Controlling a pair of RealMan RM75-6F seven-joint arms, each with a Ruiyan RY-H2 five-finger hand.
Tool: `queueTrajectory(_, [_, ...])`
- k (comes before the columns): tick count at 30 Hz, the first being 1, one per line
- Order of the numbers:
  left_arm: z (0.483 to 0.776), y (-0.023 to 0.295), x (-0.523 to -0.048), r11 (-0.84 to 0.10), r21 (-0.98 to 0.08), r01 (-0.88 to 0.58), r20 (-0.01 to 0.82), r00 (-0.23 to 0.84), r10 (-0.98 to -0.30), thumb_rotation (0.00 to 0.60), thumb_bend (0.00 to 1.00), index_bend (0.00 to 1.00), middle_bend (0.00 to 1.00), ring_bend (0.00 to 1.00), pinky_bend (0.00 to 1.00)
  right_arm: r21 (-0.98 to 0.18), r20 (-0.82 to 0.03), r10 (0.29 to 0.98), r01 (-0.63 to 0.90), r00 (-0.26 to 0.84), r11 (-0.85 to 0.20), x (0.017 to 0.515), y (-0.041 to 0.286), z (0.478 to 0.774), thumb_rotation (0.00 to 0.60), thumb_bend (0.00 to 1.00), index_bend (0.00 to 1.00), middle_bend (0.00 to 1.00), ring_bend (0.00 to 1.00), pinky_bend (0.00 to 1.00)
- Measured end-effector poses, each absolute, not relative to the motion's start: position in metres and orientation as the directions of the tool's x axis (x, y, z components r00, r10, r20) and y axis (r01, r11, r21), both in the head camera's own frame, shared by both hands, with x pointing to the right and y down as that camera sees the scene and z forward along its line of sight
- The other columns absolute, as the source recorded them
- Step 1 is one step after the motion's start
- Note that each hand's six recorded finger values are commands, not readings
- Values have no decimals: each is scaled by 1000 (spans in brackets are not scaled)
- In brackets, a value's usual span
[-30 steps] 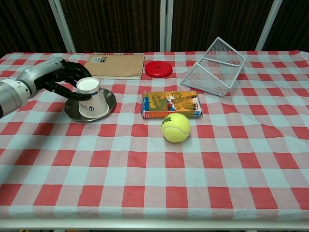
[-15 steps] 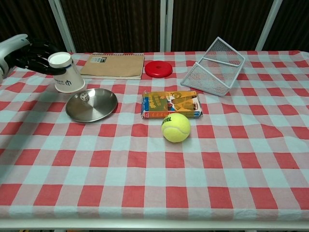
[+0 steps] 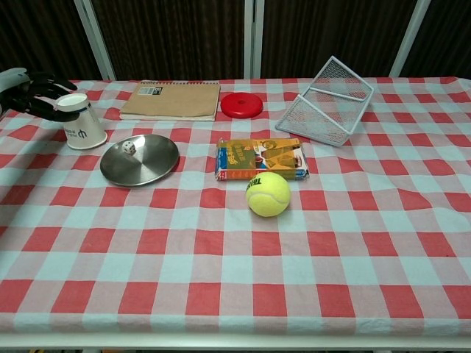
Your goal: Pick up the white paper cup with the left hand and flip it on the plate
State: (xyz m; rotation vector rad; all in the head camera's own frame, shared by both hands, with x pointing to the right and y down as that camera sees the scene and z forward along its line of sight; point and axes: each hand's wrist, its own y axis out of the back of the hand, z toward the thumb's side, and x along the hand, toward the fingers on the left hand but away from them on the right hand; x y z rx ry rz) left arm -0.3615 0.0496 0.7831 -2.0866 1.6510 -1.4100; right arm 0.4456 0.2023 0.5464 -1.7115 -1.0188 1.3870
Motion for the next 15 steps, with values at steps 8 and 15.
queueTrajectory(8, [732,55,-395,-306,-684,-662,434,-32,-901,600,218,101,126,59,75,-886,-429,898,149,94,-439,454,204,544,600,185,0,14,0,0])
queueTrajectory(15, [693,102,-450,-348,-830,-436,414,-63,-908,600,206,128,127,60,65,-879,-439,895,170,80,-446,461,206,548,600,176,0,8,0,0])
